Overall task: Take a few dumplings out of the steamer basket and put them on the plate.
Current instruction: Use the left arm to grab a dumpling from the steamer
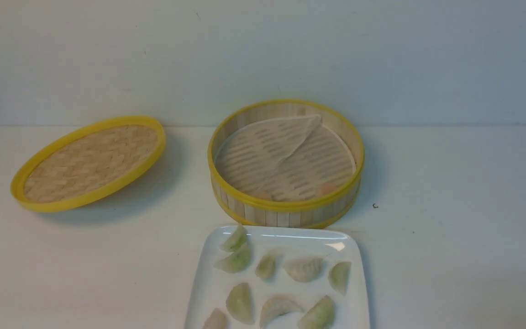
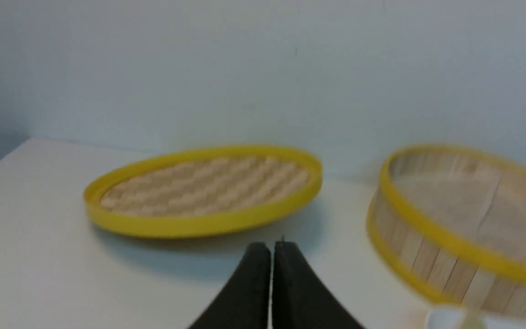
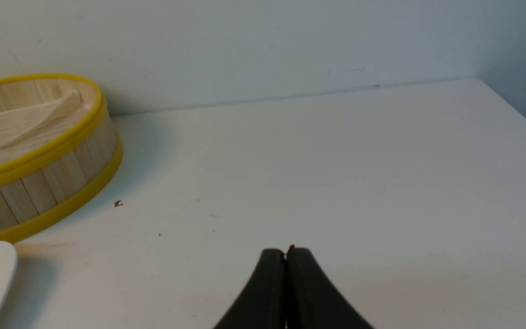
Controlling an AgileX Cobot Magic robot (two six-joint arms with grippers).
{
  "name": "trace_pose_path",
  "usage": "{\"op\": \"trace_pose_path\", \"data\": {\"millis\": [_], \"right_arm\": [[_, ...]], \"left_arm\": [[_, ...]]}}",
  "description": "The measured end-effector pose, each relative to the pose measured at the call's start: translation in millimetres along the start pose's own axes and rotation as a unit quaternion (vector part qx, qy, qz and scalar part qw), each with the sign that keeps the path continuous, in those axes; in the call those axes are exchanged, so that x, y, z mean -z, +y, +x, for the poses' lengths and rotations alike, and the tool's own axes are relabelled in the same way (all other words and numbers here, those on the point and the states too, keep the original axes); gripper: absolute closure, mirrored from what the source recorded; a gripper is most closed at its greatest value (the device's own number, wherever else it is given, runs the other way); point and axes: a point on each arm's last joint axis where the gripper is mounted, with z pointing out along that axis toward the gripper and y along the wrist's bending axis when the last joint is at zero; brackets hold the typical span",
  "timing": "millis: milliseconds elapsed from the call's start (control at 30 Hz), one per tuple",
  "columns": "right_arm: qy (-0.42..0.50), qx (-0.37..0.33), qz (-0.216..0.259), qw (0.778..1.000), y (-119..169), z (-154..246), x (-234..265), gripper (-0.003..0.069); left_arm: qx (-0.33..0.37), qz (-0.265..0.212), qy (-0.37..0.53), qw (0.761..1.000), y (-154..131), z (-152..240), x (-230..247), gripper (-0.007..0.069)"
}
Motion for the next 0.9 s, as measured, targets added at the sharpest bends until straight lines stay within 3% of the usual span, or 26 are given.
{"op": "trace_pose_path", "data": {"millis": [167,367,500,600,700,900], "right_arm": [[0.0,0.0,0.0,1.0,0.0,0.0,0.0,0.0673],[-0.007,-0.013,-0.005,1.0,0.9,-1.3,0.0,0.0673],[-0.06,-0.096,-0.03,0.993,4.2,-9.9,0.3,0.0673],[-0.115,-0.189,-0.051,0.974,4.9,-20.6,2.3,0.0673],[-0.156,-0.252,-0.062,0.953,3.4,-28.4,4.6,0.0673],[-0.194,-0.271,-0.065,0.941,1.5,-34.9,7.0,0.0673]], "left_arm": [[0.084,0.004,-0.074,0.994,0.9,-13.7,1.0,0.0631],[0.099,0.001,-0.114,0.989,1.9,-20.5,2.4,0.0631],[0.144,0.008,-0.16,0.977,2.8,-28.6,4.7,0.0631],[0.179,0.021,-0.178,0.967,0.6,-37.0,6.5,0.0631],[0.172,0.046,-0.201,0.963,-10.6,-64.2,12.5,0.0631],[0.066,0.058,-0.171,0.981,-40.4,-132.3,13.9,0.0631]]}}
